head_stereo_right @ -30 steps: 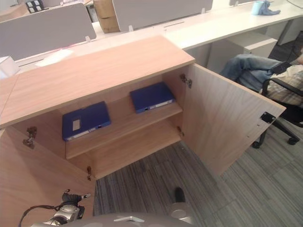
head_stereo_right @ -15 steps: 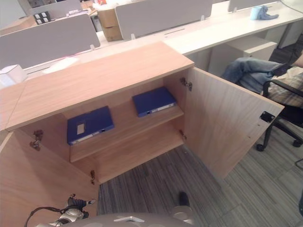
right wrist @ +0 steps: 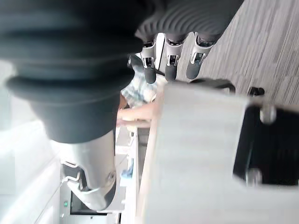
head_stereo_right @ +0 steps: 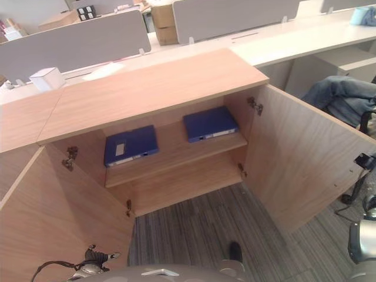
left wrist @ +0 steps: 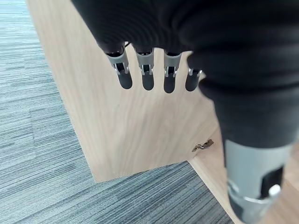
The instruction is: Put the empty folder in the office cabinet
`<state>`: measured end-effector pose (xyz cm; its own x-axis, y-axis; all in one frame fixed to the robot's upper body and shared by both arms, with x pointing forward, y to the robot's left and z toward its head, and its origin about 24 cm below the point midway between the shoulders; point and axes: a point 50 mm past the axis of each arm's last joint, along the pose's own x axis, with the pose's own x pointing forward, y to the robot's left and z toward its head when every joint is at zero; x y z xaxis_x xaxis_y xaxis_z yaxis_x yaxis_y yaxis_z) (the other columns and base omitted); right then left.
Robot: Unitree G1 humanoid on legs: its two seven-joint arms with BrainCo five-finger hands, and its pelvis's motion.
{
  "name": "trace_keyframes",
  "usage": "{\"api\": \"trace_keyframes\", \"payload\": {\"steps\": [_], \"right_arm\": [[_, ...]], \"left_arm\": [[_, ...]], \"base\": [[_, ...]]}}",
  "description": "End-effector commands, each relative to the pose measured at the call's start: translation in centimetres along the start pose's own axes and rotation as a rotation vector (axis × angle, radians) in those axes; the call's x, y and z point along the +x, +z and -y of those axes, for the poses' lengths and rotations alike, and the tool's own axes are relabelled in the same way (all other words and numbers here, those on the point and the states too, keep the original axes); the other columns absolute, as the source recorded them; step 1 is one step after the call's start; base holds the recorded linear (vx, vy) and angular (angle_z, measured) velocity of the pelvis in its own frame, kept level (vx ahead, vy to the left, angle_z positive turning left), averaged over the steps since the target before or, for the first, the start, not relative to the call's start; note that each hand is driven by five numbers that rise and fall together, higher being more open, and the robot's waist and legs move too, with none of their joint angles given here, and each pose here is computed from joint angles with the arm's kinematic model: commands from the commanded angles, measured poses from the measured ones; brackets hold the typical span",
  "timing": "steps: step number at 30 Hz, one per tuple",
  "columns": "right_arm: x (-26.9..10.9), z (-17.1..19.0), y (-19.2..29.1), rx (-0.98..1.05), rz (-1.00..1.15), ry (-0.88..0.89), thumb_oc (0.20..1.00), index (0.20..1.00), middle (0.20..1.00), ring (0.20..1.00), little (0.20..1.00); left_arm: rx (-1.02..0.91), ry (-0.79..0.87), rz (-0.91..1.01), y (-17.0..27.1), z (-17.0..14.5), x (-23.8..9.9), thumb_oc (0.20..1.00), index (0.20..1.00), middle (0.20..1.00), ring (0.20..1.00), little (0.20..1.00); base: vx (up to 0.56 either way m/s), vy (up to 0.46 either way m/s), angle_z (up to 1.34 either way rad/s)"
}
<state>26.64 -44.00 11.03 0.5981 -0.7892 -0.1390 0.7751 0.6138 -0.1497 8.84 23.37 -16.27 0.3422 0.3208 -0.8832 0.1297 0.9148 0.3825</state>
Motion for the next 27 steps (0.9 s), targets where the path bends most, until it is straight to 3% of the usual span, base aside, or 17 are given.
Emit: {"api": "trace_keyframes", "payload": {"steps": [1,11,18,22,27], "right_arm": [[-0.2,-4.0,3.9,0.088,0.135,0.114,1.000,1.000,1.000,1.000,1.000],[-3.6,-11.6,1.5,0.275,0.117,0.353,1.000,1.000,1.000,1.000,1.000],[-9.6,-17.6,-2.9,0.324,0.018,0.703,1.000,1.000,1.000,1.000,1.000],[-12.8,-18.6,-3.6,0.281,0.038,0.954,1.000,1.000,1.000,1.000,1.000],[-14.9,-18.3,-4.4,0.211,0.061,1.103,1.000,1.000,1.000,1.000,1.000]], "left_arm": [[0.032,0.068,0.047,1.4,-2.8,0.4,1.000,1.000,1.000,1.000,1.000],[-0.007,0.058,0.048,1.8,-1.8,0.4,1.000,1.000,1.000,1.000,1.000],[-0.039,0.057,0.073,2.9,-1.6,0.4,1.000,1.000,1.000,1.000,1.000],[-0.026,0.044,0.084,3.1,-1.7,0.5,1.000,1.000,1.000,1.000,1.000],[-0.002,0.023,0.087,2.9,-1.5,0.4,1.000,1.000,1.000,1.000,1.000]], "base": [[-0.01,-0.010,0.07],[-0.01,-0.005,-0.05],[-0.02,-0.006,-0.16],[-0.02,0.007,-0.26],[-0.01,0.009,-0.09]]}}
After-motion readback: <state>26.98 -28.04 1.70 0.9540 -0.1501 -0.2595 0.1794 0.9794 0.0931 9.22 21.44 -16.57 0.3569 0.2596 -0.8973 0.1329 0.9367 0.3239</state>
